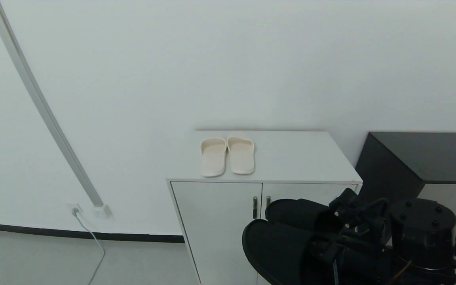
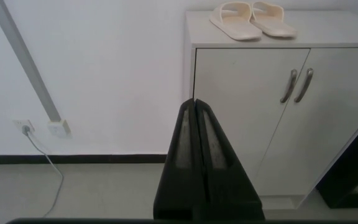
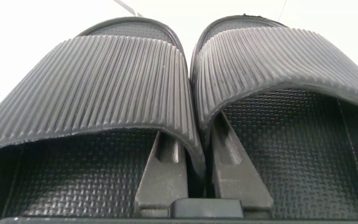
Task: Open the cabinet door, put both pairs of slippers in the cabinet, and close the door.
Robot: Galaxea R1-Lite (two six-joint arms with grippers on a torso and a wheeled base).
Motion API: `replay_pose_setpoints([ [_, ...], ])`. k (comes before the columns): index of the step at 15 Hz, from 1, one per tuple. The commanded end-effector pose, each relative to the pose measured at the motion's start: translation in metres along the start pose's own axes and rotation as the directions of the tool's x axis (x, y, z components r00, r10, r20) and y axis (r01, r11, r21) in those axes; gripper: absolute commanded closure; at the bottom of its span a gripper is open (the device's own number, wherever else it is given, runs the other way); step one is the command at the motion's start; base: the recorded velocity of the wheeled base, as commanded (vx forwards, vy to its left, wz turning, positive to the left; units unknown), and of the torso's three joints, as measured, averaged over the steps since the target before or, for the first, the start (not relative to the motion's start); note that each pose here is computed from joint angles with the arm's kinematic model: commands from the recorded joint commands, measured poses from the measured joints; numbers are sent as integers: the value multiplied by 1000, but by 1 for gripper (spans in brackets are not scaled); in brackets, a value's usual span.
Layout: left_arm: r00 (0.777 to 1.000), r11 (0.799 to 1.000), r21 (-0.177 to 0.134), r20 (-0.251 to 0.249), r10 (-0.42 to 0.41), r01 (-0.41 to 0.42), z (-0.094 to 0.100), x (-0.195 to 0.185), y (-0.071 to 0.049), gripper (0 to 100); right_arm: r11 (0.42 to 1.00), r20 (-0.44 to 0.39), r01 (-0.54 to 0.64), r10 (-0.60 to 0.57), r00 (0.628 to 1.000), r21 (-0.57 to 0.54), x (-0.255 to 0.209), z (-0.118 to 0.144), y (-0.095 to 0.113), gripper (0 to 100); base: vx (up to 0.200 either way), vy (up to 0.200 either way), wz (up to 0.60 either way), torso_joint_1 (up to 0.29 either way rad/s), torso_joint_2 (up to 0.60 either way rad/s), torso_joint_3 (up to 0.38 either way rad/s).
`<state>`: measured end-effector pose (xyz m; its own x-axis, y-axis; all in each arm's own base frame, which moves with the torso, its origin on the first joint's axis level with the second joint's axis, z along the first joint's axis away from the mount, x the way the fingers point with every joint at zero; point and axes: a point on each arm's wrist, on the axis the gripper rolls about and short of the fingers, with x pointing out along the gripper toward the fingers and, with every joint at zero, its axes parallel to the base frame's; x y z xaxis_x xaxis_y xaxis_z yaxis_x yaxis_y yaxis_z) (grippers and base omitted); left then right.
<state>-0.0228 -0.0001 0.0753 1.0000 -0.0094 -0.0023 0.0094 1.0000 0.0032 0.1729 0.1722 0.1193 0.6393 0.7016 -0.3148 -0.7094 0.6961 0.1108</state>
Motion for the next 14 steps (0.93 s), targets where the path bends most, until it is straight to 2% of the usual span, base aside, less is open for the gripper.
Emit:
replay_pose_setpoints([
  [1,1000,1000,0,1,0,0,0,0,0,100,1000,-3,0,0,1000,-1,0,-1,0,100,0,0,0,-163,369,203],
  [6,1000,1000,0,-1,0,0,0,0,0,100,1000,5,-7,7,1000,-17,-2,-2,2,100,0,0,0,-169,387,211],
  [14,1000,1000,0,-1,0,0,0,0,0,100,999,5,-32,32,999,-29,-9,-7,8,100,0,0,0,-225,540,306],
])
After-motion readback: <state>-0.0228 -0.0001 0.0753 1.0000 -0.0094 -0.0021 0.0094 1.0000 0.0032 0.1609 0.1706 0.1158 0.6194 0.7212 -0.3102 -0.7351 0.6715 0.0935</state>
